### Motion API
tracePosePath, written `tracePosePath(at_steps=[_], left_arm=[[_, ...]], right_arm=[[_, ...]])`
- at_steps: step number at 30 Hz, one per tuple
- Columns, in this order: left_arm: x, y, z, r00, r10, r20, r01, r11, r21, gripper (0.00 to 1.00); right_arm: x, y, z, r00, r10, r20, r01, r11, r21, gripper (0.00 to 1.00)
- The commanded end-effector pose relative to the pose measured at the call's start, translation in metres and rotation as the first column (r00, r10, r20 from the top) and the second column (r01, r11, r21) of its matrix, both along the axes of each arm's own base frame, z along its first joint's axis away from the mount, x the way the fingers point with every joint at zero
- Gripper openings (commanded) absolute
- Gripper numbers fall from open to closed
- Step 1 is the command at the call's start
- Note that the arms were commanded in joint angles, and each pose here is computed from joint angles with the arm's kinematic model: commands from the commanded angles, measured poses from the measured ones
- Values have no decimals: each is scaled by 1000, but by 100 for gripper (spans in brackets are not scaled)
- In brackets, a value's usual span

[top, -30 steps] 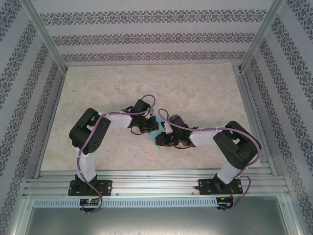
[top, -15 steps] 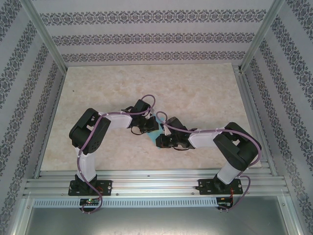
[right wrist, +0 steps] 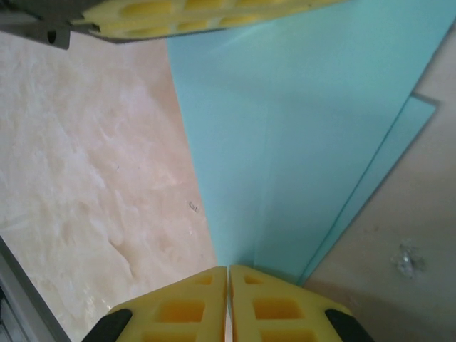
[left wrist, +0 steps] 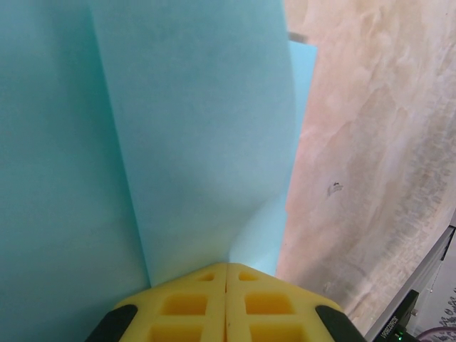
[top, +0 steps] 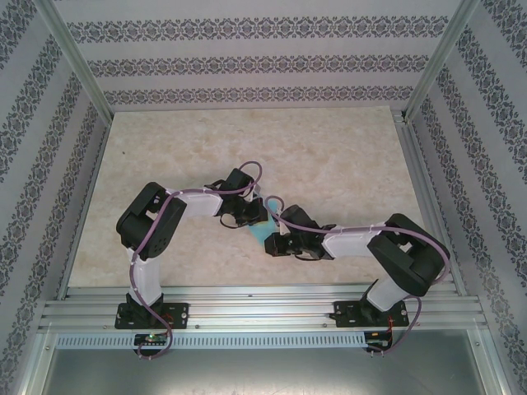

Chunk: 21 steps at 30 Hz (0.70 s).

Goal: Fold a paper plane with a square sheet of paper (fold left side to right side)

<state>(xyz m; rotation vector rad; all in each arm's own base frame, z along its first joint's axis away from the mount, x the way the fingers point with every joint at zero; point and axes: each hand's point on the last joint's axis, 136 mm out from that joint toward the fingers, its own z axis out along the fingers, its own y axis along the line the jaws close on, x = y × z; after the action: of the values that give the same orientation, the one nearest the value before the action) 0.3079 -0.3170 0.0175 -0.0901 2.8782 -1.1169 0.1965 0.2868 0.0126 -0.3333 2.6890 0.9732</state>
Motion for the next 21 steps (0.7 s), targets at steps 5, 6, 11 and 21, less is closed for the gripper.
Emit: tracePosePath(at_steps=[5,6,11,21], left_arm=[[-4,32,-36,999,45,-13,-42,985,168,7],[-4,32,-36,999,45,-13,-42,985,168,7],[-5,32,-35,999,43,-13,-40,985,166,7],[-4,29,-30,999,50,-7,-49,989,140,7]], right_arm=[[-67,-32,-31,971,62,-231,-88,991,-102,11],[-69,-33,-30,970,68,-235,-95,990,-102,11],[-68,-34,-12,973,91,-211,-109,991,-78,12],[5,-17,75,999,-55,-1,53,972,229,16]])
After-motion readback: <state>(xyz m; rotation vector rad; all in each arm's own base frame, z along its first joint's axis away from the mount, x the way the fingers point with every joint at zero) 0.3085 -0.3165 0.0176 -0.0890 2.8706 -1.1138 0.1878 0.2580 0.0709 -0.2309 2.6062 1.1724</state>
